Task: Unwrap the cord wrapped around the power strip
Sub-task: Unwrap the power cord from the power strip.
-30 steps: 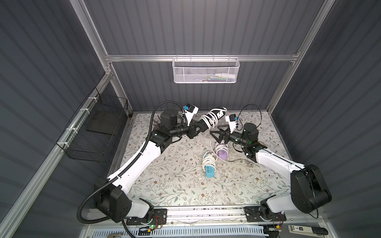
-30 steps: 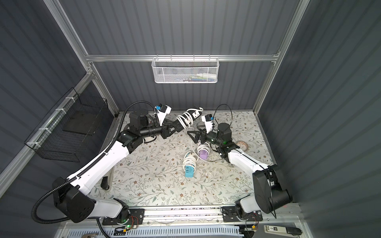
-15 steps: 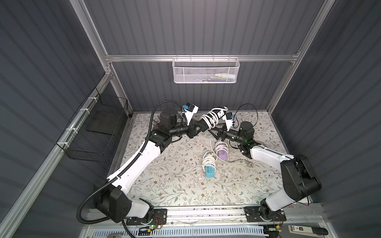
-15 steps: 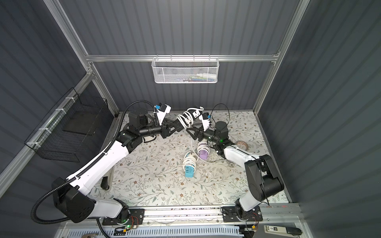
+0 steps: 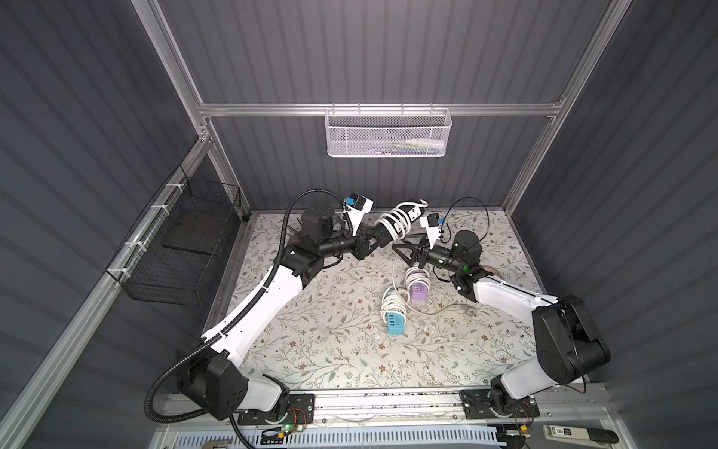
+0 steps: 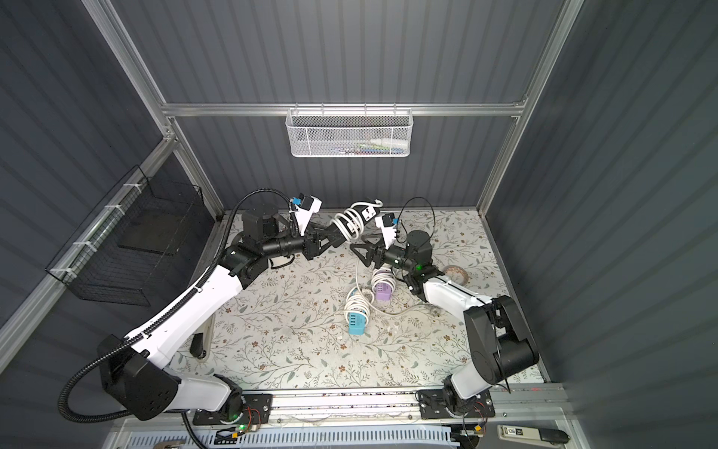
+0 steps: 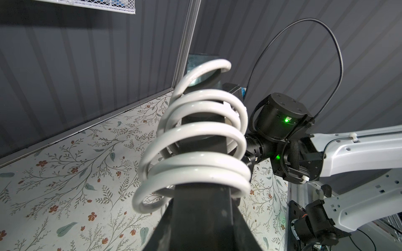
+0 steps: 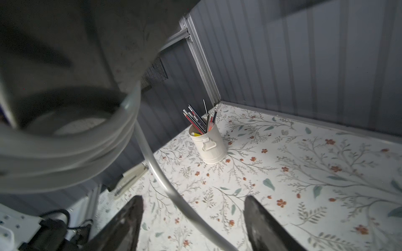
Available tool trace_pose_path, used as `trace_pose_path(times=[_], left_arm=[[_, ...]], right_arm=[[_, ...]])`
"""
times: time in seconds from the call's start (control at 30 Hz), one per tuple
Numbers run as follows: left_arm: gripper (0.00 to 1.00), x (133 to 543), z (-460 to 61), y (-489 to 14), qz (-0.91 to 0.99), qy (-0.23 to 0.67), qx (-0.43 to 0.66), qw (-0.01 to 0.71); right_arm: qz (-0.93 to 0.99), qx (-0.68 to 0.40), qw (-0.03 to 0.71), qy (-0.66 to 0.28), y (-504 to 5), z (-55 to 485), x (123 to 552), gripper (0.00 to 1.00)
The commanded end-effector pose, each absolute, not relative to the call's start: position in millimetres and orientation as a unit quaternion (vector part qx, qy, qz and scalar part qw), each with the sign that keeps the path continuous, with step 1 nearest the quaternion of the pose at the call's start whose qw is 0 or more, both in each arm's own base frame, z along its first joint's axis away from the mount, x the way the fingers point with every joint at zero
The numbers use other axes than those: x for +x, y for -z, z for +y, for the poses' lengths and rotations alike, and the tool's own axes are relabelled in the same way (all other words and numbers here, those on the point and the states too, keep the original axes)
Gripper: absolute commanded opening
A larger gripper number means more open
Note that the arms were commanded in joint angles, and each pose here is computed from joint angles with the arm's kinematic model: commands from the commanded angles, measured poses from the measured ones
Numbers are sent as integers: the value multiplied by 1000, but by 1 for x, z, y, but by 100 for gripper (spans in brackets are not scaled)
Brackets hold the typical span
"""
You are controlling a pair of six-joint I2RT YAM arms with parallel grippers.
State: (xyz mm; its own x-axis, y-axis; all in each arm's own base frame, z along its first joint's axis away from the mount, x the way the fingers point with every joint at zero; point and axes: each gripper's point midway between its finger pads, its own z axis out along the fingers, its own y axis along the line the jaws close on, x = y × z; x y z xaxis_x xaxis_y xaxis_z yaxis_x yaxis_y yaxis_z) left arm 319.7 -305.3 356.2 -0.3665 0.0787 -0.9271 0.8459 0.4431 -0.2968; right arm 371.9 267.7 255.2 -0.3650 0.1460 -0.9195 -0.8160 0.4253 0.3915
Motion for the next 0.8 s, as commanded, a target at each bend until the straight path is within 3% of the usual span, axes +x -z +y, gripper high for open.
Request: trace_pose_path(times=[0.0,0.2,0.3,0.37,0.5,0.77], left_arm=[[0,313,-306,-403,672,435,335,497],[0,310,-307,-404,671,444,333,490],[0,308,-308,-420,658,452,335,499],[0,307,-308,-421,657,455,336,498],[0,309,-305,-417,662,445,334,502],[0,311,-304,-413,667,435,333,504]], right_arm=[[671,-259,503,-479,-252,275,379,81],[658,-268,490,-504,-249,290,379,81],[659,-271,481,-511,-244,299,377,73],[655,-268,479,-519,-243,301,377,54],[655,-252,485,-522,-244,297,378,0],[672,-212,497,-506,-249,264,382,0]])
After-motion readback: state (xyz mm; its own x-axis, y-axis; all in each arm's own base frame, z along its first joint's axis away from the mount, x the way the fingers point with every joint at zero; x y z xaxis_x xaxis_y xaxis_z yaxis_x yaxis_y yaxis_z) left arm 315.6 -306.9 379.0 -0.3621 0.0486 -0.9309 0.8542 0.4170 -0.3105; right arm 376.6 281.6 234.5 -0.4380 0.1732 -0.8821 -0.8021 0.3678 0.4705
